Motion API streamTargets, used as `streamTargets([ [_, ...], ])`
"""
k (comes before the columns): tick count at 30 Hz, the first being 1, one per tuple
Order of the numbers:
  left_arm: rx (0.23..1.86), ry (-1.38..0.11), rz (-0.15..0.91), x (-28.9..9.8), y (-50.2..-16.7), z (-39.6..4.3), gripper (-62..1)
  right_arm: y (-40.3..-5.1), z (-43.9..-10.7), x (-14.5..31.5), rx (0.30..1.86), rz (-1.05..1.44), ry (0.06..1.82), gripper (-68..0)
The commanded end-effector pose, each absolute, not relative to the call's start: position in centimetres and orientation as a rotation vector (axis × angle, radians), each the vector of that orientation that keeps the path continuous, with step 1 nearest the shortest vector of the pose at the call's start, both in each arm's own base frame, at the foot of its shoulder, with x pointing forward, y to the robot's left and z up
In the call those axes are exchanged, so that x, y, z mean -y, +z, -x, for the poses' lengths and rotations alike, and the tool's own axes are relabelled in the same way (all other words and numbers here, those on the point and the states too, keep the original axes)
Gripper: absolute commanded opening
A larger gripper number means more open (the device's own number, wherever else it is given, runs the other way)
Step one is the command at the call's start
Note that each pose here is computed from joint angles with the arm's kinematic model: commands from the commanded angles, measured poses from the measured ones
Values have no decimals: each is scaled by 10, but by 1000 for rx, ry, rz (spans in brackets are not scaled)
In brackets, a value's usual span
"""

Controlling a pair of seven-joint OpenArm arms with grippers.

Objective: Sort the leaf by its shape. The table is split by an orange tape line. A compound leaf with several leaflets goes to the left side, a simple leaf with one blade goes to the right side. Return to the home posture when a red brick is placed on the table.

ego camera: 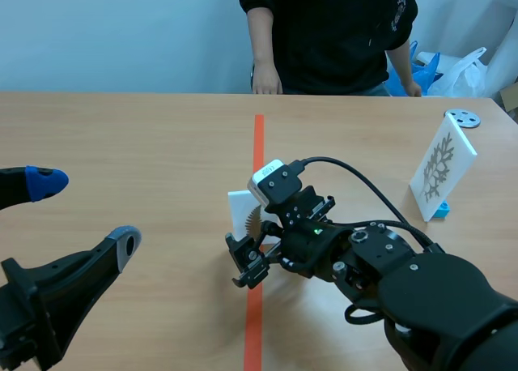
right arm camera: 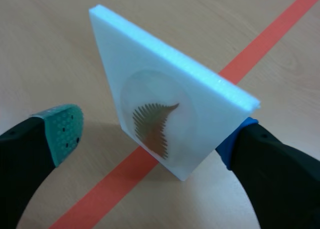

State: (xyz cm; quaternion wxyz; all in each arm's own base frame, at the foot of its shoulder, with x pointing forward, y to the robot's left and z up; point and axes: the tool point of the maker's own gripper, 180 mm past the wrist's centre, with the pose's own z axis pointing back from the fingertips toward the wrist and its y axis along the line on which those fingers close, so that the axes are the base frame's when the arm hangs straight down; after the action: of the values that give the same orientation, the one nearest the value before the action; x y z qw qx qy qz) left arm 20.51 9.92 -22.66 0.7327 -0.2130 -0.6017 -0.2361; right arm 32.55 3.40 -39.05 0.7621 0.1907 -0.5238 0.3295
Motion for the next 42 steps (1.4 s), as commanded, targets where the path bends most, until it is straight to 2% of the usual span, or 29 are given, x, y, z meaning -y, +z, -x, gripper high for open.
streamTargets([
  [1,1355,-509,484,-97,-218,-206,14,-376,-335,-32,1195,-417,714,-249],
  [9,1356,-509,484,-97,-218,-206,14,-375,-334,-33,1202,-409,738,-481],
  [17,1356,-509,484,-97,-218,-206,14,-375,-332,-33,1206,-414,735,-653],
  [22,1356,-509,484,-97,-218,-206,14,-364,-329,-32,1245,-421,744,-655],
  [29,1358,-510,483,-97,-217,-207,14,-316,-321,-23,1358,-404,769,-655],
  [36,1360,-511,483,-97,-217,-207,14,-271,-316,19,1432,-376,611,-653],
  [42,1360,-511,483,-97,-217,-207,14,-257,-316,80,1441,-302,431,-653],
])
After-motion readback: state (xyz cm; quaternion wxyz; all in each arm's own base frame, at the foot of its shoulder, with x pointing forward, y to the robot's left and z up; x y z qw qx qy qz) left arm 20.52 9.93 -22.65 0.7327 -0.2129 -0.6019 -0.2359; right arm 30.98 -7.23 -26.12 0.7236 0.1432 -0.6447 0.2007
